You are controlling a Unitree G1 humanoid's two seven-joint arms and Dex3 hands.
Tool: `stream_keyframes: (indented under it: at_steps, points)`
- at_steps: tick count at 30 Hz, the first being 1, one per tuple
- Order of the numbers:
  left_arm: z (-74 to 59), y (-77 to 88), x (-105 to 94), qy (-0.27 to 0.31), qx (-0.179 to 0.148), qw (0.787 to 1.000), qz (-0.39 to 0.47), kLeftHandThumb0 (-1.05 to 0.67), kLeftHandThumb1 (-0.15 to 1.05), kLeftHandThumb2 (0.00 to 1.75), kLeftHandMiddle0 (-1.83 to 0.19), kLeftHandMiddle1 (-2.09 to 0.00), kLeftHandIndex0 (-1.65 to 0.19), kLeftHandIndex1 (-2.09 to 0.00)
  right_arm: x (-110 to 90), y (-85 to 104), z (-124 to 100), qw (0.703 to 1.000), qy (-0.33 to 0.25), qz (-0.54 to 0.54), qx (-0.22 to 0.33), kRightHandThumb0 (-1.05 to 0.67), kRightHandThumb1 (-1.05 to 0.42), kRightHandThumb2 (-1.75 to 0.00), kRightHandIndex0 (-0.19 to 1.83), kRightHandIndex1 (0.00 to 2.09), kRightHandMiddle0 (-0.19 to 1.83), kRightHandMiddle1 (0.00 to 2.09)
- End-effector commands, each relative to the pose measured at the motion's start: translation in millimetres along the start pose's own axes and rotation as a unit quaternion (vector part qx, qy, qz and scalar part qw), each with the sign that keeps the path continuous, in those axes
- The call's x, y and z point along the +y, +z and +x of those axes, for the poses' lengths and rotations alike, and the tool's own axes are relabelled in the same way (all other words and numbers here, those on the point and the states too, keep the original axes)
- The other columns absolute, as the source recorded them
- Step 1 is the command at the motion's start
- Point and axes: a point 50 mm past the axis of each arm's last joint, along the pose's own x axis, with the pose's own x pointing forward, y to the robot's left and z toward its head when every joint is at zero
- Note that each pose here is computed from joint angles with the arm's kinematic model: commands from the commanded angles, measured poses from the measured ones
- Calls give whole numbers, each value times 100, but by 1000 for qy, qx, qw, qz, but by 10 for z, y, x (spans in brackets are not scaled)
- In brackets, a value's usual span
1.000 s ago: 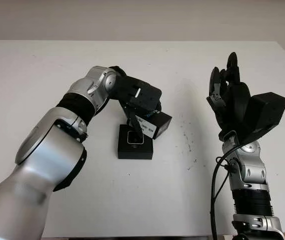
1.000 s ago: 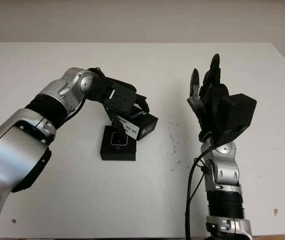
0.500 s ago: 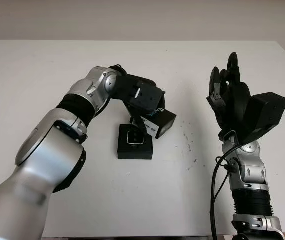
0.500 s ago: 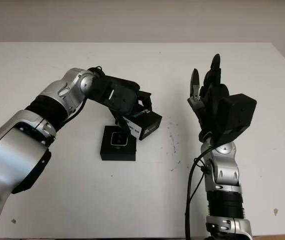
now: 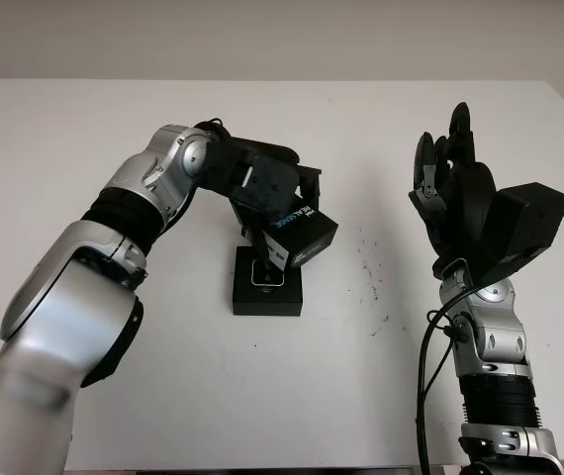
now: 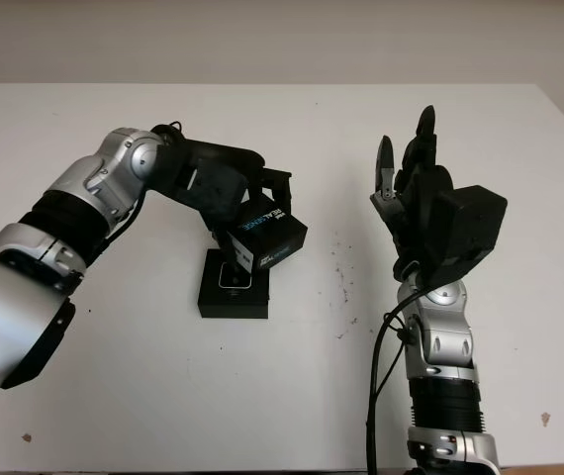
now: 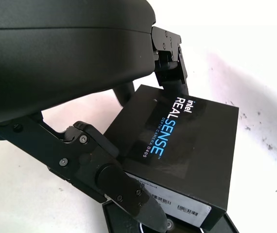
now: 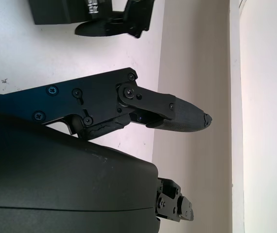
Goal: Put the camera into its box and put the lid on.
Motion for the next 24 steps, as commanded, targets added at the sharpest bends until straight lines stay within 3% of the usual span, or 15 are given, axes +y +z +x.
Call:
stream_keyframes:
  at_steps: [1,3,9,17,21,24]
  points:
    - [-108,-46,49,35,-3,999,-7,-41,102,6,-42,-173,-30,-152,-2,35,14,1000,0,3,-10,-56,-105,-61,-19,0,-19,0]
    - [-211,-101,41,65,12,998,-20,-40,104,8,-33,-174,-29,-152,-6,29,11,1000,1,3,-9,-57,-105,-60,-19,0,-19,0]
    - [-467,-155,-87,104,57,991,-54,-35,105,16,-40,-168,-26,-147,-4,12,7,1000,2,-1,3,-58,-105,-59,-19,0,-19,0]
    - [-799,-159,-254,121,51,980,-150,-35,105,17,-40,-177,-24,-160,71,-29,-10,1000,11,1,9,-53,-105,-62,-19,0,-19,0]
    - [-885,-130,-295,124,48,977,-165,-35,105,17,-42,-182,-25,-160,76,-38,-10,1000,16,-4,7,-49,-105,-64,-19,1,-19,0]
    - [-927,-115,-329,123,66,974,-177,-35,105,17,-39,-178,-26,-160,76,-38,-18,1000,23,-11,4,-52,-105,-64,-19,0,-19,0]
